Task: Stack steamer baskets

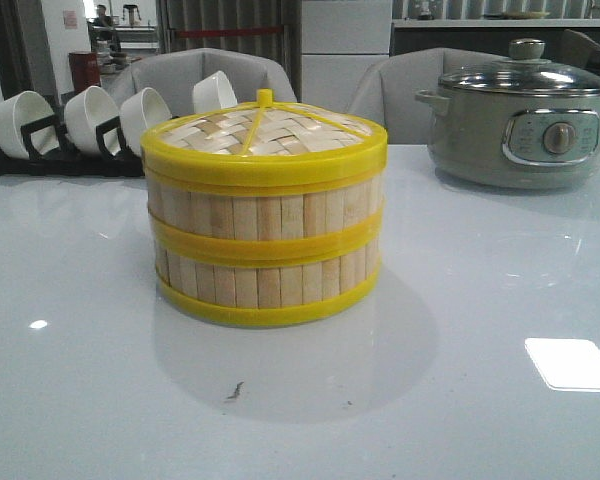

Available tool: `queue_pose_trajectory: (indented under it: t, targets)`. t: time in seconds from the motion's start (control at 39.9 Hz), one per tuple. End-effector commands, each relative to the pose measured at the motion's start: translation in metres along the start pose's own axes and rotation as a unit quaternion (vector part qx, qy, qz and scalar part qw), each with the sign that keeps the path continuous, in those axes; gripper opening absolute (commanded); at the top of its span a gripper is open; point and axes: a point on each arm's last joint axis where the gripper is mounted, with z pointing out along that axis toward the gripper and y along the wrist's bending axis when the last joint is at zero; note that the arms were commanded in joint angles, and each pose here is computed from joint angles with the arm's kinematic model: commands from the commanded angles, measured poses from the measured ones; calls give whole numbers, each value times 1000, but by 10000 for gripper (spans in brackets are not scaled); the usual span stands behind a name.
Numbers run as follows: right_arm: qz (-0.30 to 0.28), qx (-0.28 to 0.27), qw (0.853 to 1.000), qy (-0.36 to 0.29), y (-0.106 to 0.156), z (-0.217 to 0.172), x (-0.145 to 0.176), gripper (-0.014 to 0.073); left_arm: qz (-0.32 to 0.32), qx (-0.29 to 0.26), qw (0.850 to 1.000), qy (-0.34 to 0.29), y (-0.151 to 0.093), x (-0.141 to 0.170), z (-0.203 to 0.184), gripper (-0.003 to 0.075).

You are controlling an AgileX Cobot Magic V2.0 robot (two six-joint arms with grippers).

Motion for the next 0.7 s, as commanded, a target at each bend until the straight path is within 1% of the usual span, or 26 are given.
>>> queue_pose_trajectory:
  t: [0.0,0.08,0.25,0.68]
  targets:
    - [2,-12,998,-69,3,-3,-15,56,0,4,999,-43,-1,-7,-1,91]
    - [4,-12,997,-70,3,-3,-16,56,0,4,999,-43,-1,-7,-1,91]
    - [-14,-13,997,-69,3,-3,-15,56,0,4,999,-43,-1,-7,-1,91]
    - [-20,-12,998,-65,3,-3,-15,56,0,4,999,-43,-1,-7,-1,91]
